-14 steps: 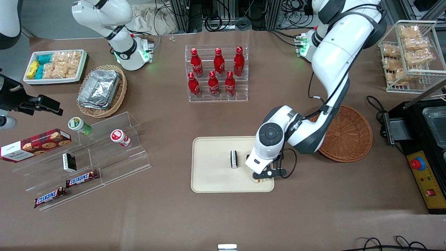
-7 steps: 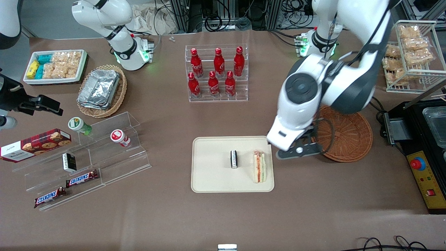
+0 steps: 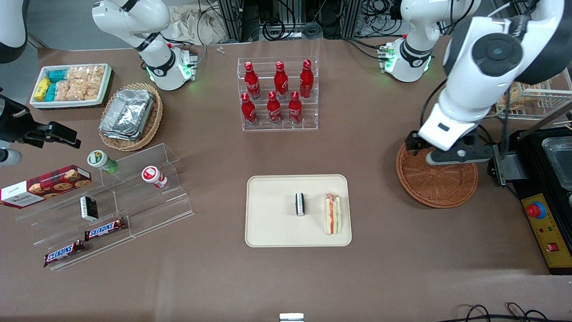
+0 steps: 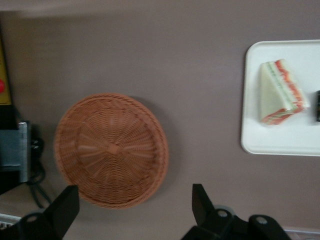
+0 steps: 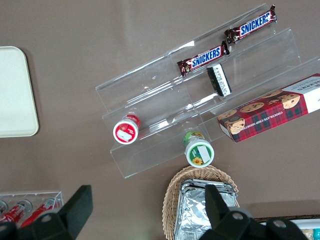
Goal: Place sandwich from basket to tray
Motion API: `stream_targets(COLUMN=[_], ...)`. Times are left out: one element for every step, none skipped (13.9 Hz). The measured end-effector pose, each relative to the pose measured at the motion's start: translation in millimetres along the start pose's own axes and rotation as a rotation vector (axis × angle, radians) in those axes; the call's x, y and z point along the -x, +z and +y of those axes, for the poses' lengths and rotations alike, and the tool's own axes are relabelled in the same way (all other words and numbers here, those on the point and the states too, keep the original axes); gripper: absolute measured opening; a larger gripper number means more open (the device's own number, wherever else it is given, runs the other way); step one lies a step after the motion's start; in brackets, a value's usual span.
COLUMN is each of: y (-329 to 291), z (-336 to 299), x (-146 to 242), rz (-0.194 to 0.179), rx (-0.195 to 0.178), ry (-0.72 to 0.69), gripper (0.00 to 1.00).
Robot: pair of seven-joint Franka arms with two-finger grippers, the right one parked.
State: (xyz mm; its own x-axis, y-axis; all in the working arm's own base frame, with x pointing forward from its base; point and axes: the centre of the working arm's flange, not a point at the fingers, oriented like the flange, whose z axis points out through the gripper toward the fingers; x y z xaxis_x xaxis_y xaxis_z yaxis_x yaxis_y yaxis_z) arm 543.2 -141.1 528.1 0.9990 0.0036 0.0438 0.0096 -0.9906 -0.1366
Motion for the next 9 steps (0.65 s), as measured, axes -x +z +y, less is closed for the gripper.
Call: stream_targets(y=[-2.2,-5.3,-11.3,-19.3,-27.0,-32.2,-33.9,-31.1,-26.0], z=[-19.2,-37.7,-55.2,-69.7,-80.7,-88.5,-93.3,-96.0,-97.9], x=[-1.6,-4.6,-8.5,-13.3,-20.4,-30.2,-41.2,-50.5,-57.1], rz=[-0.012,-0.021,-0.029,-0.042,-0.057,-0.069,-0.075,-0.083,-0.091], rx=[-0.002,0.001,0.005,0.013,0.022,0.035,0.049,0.061,0.070], ry=[0.004,0.006,0.005,-0.002,-0.008,-0.013,-0.016,-0.017,-0.019], gripper=[1.00,1.00,1.00,1.00,1.00,1.00,1.00,1.00,1.00])
